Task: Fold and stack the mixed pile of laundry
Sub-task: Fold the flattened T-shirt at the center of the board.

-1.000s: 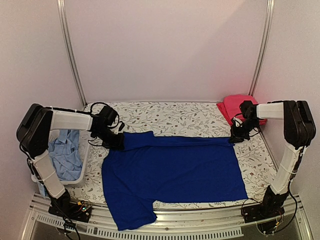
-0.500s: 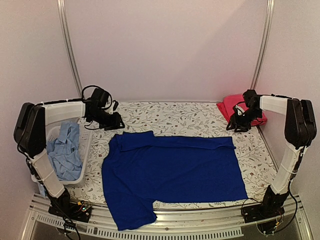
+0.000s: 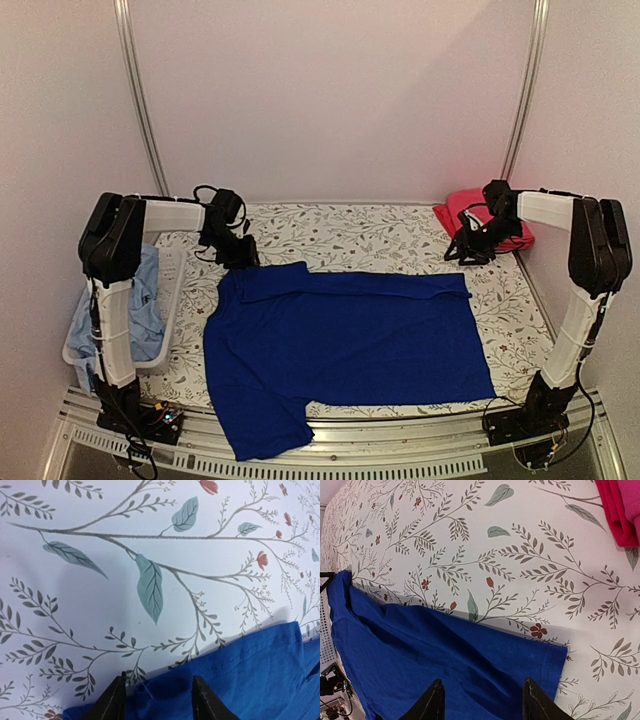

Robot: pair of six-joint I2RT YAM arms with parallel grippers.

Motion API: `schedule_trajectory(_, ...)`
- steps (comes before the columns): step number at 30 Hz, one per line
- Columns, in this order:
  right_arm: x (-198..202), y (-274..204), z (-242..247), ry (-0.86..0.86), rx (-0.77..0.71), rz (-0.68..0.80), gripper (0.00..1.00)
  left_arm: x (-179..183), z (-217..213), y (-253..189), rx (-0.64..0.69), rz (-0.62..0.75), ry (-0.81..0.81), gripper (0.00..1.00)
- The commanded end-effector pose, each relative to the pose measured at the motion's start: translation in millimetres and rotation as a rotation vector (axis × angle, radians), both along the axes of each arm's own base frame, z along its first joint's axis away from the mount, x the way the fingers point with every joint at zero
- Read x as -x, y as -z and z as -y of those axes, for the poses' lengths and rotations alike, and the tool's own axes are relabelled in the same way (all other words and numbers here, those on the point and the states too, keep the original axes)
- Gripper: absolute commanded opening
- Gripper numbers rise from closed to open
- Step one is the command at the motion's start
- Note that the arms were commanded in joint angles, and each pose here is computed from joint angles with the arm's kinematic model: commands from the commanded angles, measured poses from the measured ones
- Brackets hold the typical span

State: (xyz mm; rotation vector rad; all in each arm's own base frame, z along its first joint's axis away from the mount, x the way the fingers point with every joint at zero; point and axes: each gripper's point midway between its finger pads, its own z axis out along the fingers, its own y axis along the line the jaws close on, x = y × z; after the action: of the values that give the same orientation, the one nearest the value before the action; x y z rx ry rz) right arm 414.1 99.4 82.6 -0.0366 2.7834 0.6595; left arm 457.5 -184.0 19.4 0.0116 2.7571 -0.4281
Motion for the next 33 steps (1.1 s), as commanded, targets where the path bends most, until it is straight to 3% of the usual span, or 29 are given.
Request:
schedule_trajectory(1, 1.8, -9.1, -13.0, -0.033, -0.048, 0.016, 0.52, -8.9, -8.0, 4.6, -0.072, -0.012, -0.027, 0.45)
schedule_trajectory(5, -5.8, -22.8, -45.7, -0.093, -0.134, 0.056, 0.54, -4.3, -11.6, 7.4, -0.092, -0.029, -0.027, 0.46)
schedule_trajectory(14, -37.7, -54.4, -190.5, -0.292, -0.322, 0.119, 0.54, -2.3, 17.7, -20.1, 0.079, 0.046, 0.051, 0.0)
schedule_trajectory(20, -39.5, -48.8, -274.7, -0.369, -0.47, 0.099, 0.54, -0.4, 24.8, -48.4, 0.119, 0.124, 0.097, 0.0)
schedule_trajectory(24, -38.7, -33.4, -319.7, -0.404, -0.493, 0.086, 0.52, 6.3, 28.2, -48.6, 0.144, 0.125, 0.114, 0.0)
schedule_trajectory(33, -46.2, 14.0, -362.8, -0.371, -0.494, 0.044, 0.47, 16.4, 32.3, -48.1, 0.144, 0.124, 0.129, 0.0)
